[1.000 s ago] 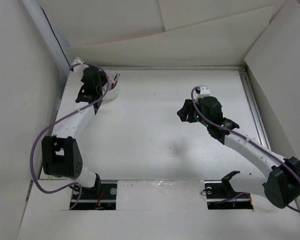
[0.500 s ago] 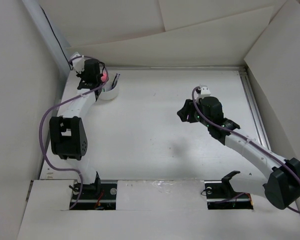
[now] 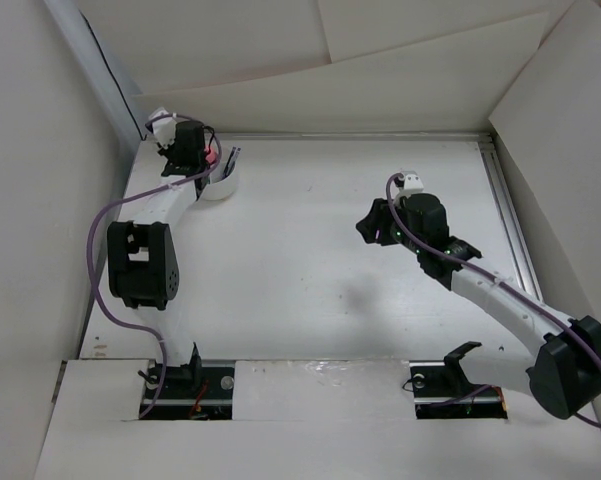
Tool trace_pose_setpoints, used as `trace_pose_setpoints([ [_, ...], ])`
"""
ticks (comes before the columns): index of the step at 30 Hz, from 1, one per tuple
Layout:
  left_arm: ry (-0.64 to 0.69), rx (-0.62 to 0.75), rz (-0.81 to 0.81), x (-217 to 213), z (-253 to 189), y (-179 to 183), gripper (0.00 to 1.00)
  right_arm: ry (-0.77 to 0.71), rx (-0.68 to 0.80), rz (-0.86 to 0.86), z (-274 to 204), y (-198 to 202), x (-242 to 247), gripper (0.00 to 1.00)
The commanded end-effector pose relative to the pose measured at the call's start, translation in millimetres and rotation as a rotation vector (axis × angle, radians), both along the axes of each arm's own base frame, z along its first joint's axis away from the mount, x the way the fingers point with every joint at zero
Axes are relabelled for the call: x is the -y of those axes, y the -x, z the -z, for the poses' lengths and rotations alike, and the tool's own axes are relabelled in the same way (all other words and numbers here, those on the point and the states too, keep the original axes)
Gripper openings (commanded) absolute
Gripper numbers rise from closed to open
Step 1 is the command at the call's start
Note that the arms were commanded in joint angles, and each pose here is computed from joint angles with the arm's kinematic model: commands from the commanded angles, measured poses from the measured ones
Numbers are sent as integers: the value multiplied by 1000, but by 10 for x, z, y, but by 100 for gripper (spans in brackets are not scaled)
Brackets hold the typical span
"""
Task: Sort the stationery into containers
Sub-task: Place the stationery into the container, then grab a piece of stationery with the right arm
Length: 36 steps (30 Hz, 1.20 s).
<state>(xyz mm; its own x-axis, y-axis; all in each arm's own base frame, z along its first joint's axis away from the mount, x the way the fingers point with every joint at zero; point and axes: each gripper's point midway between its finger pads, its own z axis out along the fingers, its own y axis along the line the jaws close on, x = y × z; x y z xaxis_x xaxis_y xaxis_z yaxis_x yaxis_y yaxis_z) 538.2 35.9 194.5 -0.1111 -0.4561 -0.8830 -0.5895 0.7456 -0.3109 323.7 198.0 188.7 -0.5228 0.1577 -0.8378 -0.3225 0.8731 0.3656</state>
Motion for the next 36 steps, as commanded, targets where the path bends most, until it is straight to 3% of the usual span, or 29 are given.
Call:
trace_pose_setpoints([
  [1,-5,42,-1,-4,-79,11,0,-47,66,0,-217,-45,-14,57],
  [7,-3,30,-3,34,109,68,1,-50,66,0,-213,-33,13,57],
  [11,-1,36,-4,112,103,71,9,-54,74,0,-246,-25,18,57],
  [15,10,55,7,166,76,117,29,-58,82,9,-267,-52,43,58],
  [16,11,63,7,162,32,150,41,-58,83,9,-267,-52,43,59],
  [17,15,72,15,178,16,135,48,-62,91,18,-300,-61,77,63],
  [19,18,93,15,173,-95,176,54,-58,83,19,-257,-50,83,67],
  [24,42,144,21,192,-337,232,54,-55,74,101,-213,-138,256,84],
  [29,125,305,98,340,-990,346,47,-25,24,341,-60,-331,824,85],
  [31,165,357,141,424,-1113,403,43,-5,-33,436,115,-374,1045,72],
  [32,196,399,206,604,-1270,476,40,0,-36,495,122,-444,1238,59],
  [33,224,401,231,695,-1210,530,35,-6,-56,528,156,-475,1328,45],
  [34,233,437,267,807,-1278,563,31,-5,-97,558,295,-510,1397,18],
  [36,271,470,371,1205,-1346,709,24,3,-133,606,396,-590,1585,7],
])
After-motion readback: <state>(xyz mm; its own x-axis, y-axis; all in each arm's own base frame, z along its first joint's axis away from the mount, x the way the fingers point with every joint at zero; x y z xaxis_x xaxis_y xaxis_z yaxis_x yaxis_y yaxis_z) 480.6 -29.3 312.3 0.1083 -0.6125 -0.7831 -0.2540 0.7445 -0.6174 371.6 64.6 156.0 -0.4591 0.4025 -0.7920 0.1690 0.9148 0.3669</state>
